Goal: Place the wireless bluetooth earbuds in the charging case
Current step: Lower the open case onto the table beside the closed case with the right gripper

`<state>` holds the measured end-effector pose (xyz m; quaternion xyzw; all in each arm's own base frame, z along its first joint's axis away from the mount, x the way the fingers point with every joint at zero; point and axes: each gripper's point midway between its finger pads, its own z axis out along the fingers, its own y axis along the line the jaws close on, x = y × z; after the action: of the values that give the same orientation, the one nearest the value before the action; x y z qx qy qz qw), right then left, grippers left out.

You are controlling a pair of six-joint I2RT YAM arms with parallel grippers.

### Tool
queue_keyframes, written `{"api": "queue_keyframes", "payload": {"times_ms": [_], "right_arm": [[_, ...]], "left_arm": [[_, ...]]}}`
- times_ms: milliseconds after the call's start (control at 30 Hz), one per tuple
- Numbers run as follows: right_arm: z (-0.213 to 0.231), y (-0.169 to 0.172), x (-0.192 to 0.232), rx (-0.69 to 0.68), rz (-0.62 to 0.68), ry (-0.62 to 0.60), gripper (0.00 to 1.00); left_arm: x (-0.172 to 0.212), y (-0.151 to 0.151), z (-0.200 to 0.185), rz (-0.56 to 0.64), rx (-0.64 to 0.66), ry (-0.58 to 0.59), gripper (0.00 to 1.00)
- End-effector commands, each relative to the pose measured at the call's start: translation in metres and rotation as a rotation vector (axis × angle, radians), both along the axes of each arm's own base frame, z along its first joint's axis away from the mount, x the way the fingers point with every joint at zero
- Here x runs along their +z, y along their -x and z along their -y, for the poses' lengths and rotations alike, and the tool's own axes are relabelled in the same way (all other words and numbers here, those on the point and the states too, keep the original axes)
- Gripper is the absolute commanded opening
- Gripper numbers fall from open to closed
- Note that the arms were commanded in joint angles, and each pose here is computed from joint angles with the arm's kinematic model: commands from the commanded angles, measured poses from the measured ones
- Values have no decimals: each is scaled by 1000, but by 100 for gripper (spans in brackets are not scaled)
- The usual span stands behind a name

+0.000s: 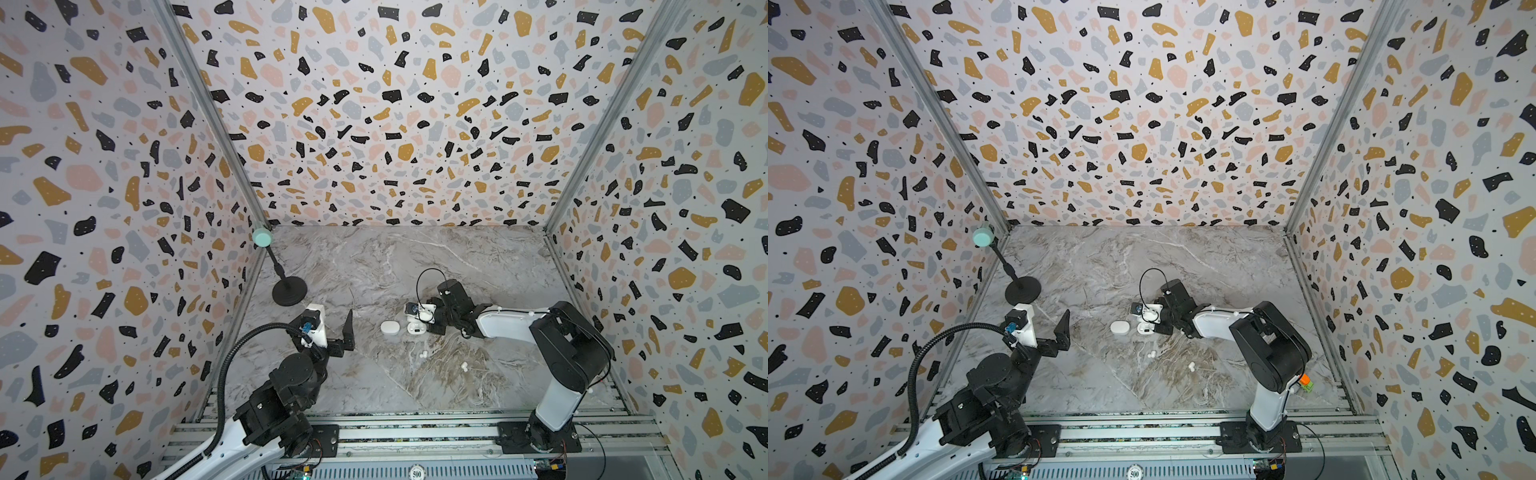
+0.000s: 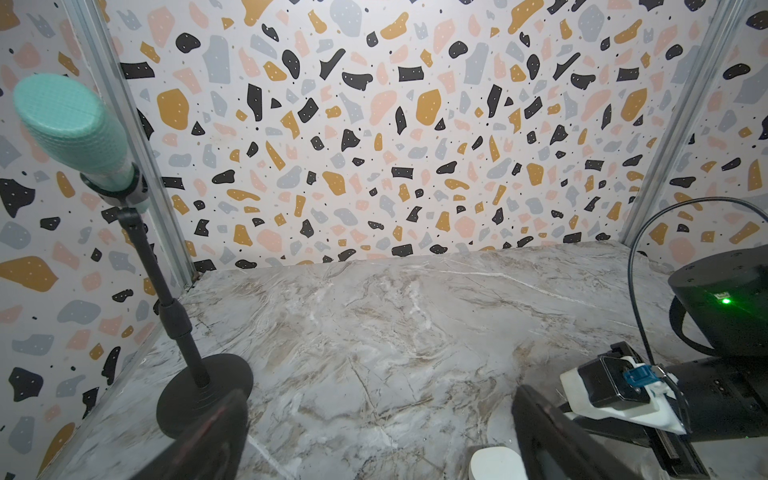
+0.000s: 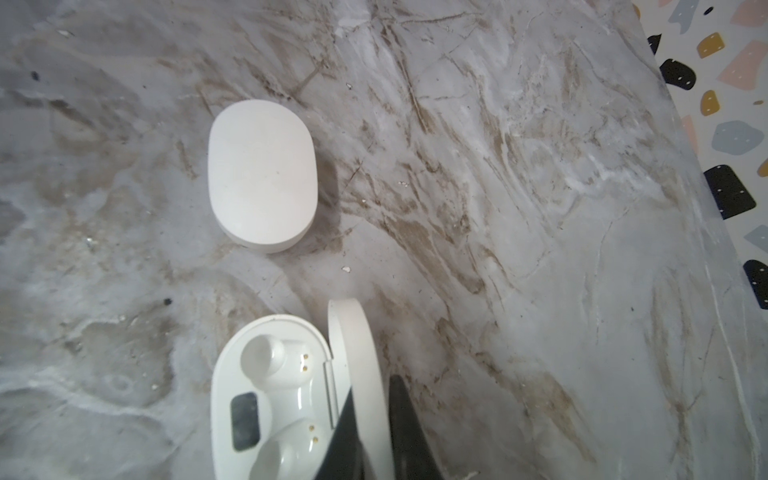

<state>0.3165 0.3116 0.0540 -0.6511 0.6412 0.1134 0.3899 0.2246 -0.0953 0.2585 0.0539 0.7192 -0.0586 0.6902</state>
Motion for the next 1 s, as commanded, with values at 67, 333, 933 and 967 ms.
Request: {"api": "queue_keyframes", "payload": {"times_ms": [67, 333, 933, 967], "right_arm": [[-9, -7, 11, -4, 8, -28, 8], [-10, -5, 10, -1, 2, -26, 14], [-9, -4, 15, -4, 3, -35, 22], [-9, -4, 17, -3, 6, -38, 25]], "left_arm": [[5, -1, 0, 22, 1, 13, 100], [4, -1, 0, 21, -1, 12, 100], [4, -1, 1, 20, -4, 11, 100], [4, -1, 1, 20, -4, 12, 100]]}}
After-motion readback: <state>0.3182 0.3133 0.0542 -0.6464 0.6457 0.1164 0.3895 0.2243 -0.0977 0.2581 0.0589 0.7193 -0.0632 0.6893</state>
